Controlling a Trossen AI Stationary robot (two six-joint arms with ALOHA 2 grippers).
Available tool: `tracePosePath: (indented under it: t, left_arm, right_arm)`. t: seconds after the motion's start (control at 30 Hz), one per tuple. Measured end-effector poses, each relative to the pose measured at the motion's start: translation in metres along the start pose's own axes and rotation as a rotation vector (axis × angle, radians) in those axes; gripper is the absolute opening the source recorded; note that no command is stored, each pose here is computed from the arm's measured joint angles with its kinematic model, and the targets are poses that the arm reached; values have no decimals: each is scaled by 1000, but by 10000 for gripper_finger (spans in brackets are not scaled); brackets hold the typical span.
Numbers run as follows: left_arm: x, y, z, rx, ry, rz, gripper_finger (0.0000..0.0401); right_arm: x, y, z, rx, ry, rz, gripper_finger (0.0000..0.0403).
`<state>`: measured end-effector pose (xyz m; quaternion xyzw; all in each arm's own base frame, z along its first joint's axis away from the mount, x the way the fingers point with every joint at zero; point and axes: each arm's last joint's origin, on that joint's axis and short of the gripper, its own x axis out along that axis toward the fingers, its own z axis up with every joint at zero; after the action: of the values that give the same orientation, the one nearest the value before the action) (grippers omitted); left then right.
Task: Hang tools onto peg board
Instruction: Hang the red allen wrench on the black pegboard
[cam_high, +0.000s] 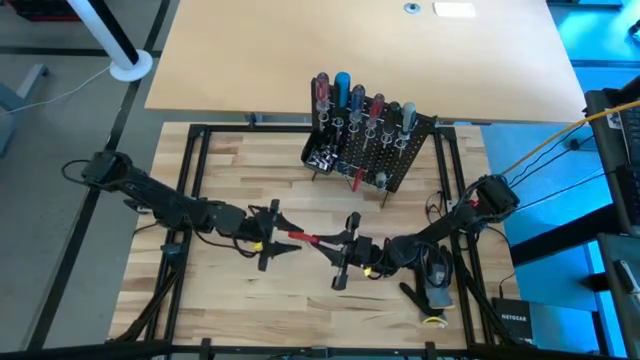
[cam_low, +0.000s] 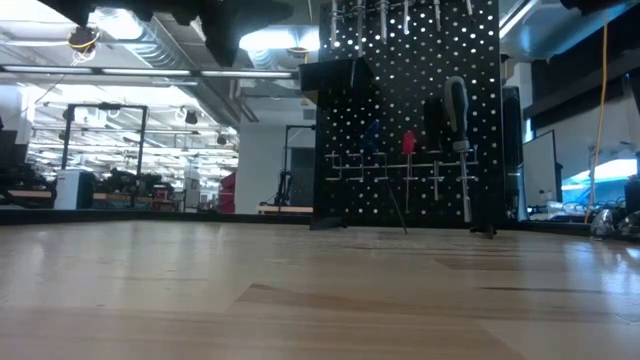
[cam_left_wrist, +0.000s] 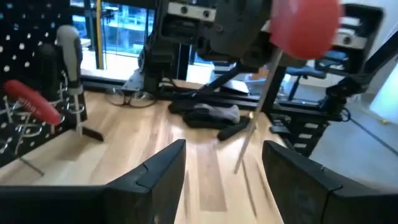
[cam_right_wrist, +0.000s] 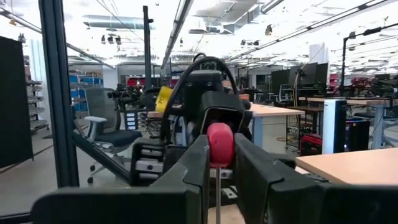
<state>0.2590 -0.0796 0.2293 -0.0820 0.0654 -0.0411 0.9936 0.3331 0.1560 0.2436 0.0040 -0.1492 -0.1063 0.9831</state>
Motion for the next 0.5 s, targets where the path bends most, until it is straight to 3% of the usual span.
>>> tracePosePath:
  t: [0.23,0.5]
  left_arm:
    - [14,-7,-11,10,-45,-95,203]
    - [21,-10,-17,6,-88,-107,192]
  right_arm:
    - [5,-3,0,49,-22,17,57]
    - [11,4,-5,18,-22,20,57]
